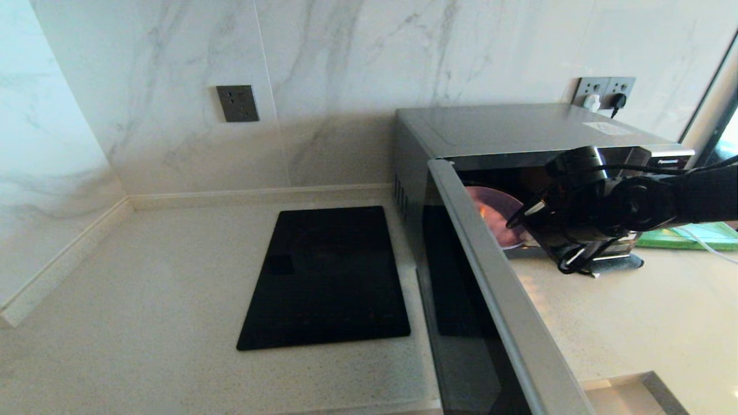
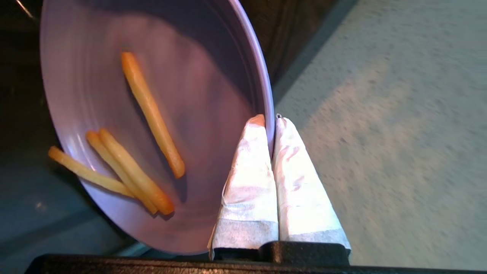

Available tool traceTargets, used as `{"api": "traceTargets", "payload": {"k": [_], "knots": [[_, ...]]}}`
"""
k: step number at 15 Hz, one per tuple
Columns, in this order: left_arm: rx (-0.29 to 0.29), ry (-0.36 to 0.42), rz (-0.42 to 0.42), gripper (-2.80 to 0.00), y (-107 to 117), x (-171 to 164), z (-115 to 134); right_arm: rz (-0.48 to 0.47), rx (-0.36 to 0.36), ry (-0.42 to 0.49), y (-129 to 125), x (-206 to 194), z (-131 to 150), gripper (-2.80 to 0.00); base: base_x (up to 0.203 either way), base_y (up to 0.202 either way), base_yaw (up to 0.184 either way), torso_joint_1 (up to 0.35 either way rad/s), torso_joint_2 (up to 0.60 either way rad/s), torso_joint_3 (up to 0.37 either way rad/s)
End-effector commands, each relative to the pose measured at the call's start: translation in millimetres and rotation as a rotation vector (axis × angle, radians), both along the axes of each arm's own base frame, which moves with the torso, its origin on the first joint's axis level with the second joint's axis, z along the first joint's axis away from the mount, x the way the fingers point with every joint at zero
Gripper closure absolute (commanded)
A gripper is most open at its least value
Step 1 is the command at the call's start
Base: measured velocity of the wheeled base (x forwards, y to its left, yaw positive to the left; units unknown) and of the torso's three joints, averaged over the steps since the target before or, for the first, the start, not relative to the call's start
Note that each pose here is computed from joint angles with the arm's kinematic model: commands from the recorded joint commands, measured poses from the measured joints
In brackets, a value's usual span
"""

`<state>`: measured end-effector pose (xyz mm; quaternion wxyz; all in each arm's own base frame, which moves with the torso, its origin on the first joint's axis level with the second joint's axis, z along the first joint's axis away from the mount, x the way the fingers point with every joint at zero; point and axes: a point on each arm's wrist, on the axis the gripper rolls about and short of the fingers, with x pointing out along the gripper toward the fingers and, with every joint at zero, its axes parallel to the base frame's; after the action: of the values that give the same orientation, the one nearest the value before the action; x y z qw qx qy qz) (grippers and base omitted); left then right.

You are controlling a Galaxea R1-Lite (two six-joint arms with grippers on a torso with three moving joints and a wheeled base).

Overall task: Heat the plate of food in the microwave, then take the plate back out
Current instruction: Take the plate out of the microwave

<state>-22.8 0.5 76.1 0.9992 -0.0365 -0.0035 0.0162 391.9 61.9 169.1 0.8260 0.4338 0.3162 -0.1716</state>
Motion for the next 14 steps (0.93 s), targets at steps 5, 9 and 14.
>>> {"api": "traceTargets", "payload": {"k": [5, 9, 14], "knots": [[-0.001, 0.001, 0.001, 0.0, 0.0, 0.1, 0.1, -0.025, -0.004, 0.029, -13.7, -46.5, 20.1, 0.0, 0.0, 0.0, 0.0, 0.0, 0.0, 0.0], [-0.001, 0.001, 0.001, 0.0, 0.0, 0.1, 0.1, -0.064, -0.006, 0.039, -32.0, -87.0, 27.1, 0.0, 0.0, 0.0, 0.0, 0.0, 0.0, 0.0], [-0.001, 0.0, 0.001, 0.0, 0.0, 0.0, 0.0, -0.141, -0.044, 0.035, -66.8, -135.4, 36.5, 0.0, 0.0, 0.0, 0.0, 0.0, 0.0, 0.0]]}}
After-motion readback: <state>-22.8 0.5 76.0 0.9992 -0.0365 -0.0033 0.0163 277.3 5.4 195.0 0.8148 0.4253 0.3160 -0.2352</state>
